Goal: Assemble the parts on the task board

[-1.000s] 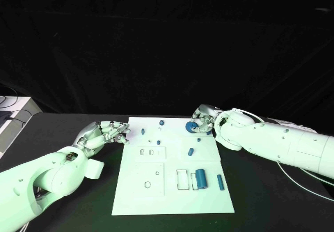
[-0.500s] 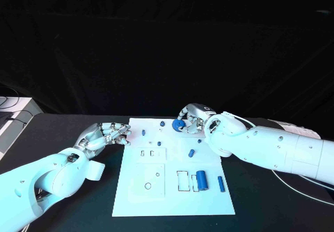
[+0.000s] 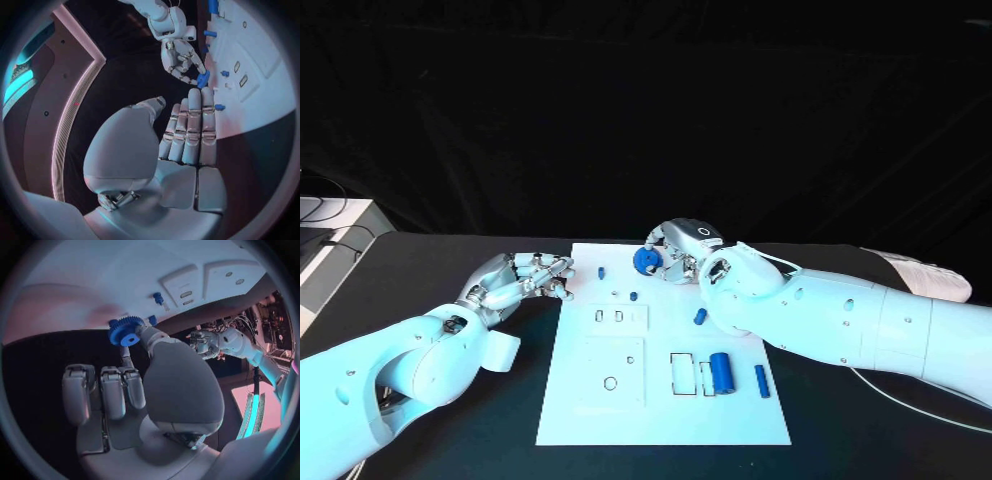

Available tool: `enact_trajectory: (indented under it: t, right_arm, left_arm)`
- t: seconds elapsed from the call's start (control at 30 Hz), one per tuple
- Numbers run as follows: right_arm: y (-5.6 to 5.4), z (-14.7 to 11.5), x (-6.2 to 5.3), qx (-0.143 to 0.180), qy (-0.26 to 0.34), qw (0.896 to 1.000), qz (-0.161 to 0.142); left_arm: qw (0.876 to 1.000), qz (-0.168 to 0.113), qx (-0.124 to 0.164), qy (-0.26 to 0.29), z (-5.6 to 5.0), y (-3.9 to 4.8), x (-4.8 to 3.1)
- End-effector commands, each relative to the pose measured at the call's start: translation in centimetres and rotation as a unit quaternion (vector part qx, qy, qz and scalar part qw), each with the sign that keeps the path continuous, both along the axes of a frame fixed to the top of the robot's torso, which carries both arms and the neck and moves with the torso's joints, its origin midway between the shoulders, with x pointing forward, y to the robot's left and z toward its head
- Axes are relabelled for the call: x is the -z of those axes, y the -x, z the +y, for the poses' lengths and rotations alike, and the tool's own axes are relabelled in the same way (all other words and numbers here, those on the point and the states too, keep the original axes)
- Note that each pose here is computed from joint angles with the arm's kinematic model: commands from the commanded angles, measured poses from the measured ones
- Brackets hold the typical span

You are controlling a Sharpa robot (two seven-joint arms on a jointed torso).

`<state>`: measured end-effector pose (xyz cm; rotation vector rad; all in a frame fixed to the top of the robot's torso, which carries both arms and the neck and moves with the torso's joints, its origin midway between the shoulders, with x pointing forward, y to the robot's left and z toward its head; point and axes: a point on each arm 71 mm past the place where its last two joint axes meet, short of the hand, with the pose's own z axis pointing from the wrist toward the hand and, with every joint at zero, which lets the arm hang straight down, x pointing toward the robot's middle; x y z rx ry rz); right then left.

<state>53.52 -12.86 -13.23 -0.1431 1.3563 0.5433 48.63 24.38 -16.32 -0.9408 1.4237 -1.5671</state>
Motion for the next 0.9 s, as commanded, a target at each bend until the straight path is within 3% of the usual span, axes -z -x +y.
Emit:
enact_trajectory:
  t: [0.03,0.5,0.9]
  right_arm:
    - [0.0,0.5,-0.1,-0.002,0.008,1.0,-0.024]
    - [-0.5,2.3,1.1,-0.007,0.02,1.0,-0.015]
    - [-1.0,2.6,1.5,-0.004,0.034,0.999,-0.012]
  left_arm:
    - [1.0,-0.003,0.01,0.007,-0.3,0.09,-0.14]
    - [1.0,-0.003,0.01,0.007,-0.3,0.06,-0.12]
    - [1.0,-0.002,0.009,0.007,-0.3,0.06,-0.11]
